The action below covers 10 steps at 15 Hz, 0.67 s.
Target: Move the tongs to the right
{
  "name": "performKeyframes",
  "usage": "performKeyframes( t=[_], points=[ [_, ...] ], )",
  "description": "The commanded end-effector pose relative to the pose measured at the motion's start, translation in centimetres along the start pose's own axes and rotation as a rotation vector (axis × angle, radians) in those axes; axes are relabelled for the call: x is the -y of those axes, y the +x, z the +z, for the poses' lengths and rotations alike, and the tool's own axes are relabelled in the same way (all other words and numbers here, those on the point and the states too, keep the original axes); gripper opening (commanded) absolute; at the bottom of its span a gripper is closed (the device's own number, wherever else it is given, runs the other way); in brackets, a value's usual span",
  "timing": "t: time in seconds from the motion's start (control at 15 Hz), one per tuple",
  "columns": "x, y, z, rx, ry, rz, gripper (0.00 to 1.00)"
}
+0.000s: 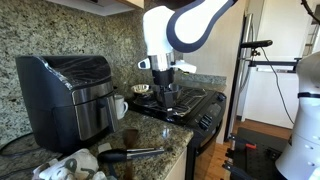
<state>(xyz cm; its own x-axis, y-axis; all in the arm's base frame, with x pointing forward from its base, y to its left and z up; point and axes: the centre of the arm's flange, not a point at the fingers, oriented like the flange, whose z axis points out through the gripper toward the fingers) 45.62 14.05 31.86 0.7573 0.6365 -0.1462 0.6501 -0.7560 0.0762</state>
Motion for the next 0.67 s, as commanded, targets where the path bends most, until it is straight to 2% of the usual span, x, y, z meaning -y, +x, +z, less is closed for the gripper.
performKeyframes(
  t=[0.0, 0.2, 0.6],
  points=[
    [0.1, 1.2, 2.3, 0.084, 0.026, -0.038, 1.0],
    [1.1, 2.2, 5.8, 0.127, 0.072, -0.082, 1.0],
    [4.2, 4.9, 9.6, 0.161, 0.081, -0.22, 1.0]
  ],
)
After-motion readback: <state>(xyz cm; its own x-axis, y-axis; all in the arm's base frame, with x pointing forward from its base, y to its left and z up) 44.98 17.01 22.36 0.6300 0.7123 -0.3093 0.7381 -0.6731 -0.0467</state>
